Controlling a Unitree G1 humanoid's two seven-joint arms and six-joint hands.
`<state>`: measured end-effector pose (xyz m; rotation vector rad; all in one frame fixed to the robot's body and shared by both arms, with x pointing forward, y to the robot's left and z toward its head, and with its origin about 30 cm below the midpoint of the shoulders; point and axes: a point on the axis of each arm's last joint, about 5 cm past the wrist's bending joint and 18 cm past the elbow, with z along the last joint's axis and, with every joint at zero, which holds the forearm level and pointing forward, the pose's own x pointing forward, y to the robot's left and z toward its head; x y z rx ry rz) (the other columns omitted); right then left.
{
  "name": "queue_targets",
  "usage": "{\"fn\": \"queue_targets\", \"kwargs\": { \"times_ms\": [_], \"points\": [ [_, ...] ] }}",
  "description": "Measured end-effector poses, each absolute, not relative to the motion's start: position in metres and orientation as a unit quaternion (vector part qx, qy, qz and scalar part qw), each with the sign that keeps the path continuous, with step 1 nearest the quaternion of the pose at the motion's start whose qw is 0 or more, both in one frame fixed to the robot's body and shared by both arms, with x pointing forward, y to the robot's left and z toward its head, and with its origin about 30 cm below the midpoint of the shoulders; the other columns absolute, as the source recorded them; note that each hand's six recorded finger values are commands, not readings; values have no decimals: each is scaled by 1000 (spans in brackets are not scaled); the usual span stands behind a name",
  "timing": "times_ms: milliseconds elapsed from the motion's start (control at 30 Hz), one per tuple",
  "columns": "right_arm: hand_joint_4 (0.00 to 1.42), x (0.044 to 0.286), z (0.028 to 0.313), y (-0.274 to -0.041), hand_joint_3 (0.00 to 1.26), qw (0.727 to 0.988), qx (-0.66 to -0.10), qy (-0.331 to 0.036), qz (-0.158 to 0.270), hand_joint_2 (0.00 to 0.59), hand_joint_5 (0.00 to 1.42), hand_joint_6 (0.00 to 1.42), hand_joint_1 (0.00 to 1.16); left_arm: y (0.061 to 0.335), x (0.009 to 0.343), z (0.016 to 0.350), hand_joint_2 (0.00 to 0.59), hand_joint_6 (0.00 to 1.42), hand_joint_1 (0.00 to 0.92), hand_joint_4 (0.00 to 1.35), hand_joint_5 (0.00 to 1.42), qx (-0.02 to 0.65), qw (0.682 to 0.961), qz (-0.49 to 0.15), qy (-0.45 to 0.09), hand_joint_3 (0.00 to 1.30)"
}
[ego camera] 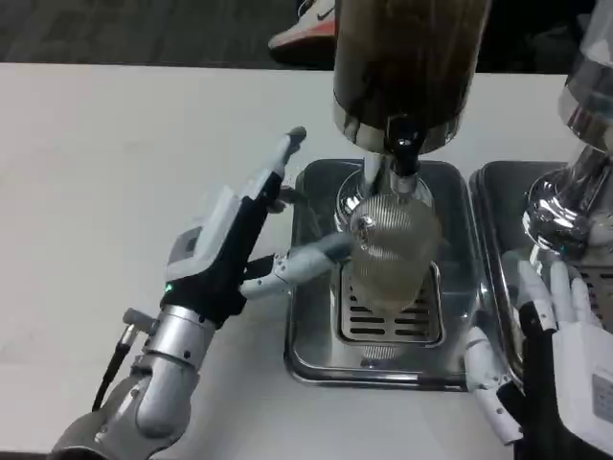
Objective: Grasp the cup under the faucet to collect the drink, then remove the cup.
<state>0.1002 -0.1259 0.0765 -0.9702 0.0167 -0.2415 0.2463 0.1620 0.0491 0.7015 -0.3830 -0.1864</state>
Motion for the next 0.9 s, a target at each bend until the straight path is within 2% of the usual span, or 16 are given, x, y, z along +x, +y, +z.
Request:
{"fn": "queue_targets", "kwargs": {
  "times_ms": [133, 267, 367, 467, 600, 900],
  "points": [
    [0, 101, 75, -128, 77, 874, -472, 6, -112, 496, 0, 83, 33, 175, 241, 55, 0, 96, 0, 0, 146, 318, 923, -71, -203, 0],
    [0, 105, 75, -130, 35, 872, -477, -1, -105, 475, 0, 82, 73, 186, 233, 62, 6, 23, 0, 0, 78, 304, 923, -74, -226, 0],
    [0, 108, 74, -130, 16, 876, -472, -3, -101, 465, 0, 72, 97, 193, 226, 69, 13, 13, 0, 0, 66, 288, 923, -82, -242, 0],
    [0, 110, 75, -131, 0, 878, -469, -9, -98, 424, 0, 64, 175, 201, 220, 77, 51, 1, 0, 0, 40, 262, 927, -84, -256, 0],
    [0, 114, 76, -133, 0, 883, -459, -13, -96, 359, 0, 50, 295, 208, 211, 91, 65, 0, 0, 0, 1, 216, 930, -87, -283, 0],
    [0, 118, 73, -134, 0, 889, -450, -8, -85, 345, 0, 49, 325, 212, 222, 126, 71, 13, 0, 0, 26, 145, 926, -190, -294, 0]
  ]
}}
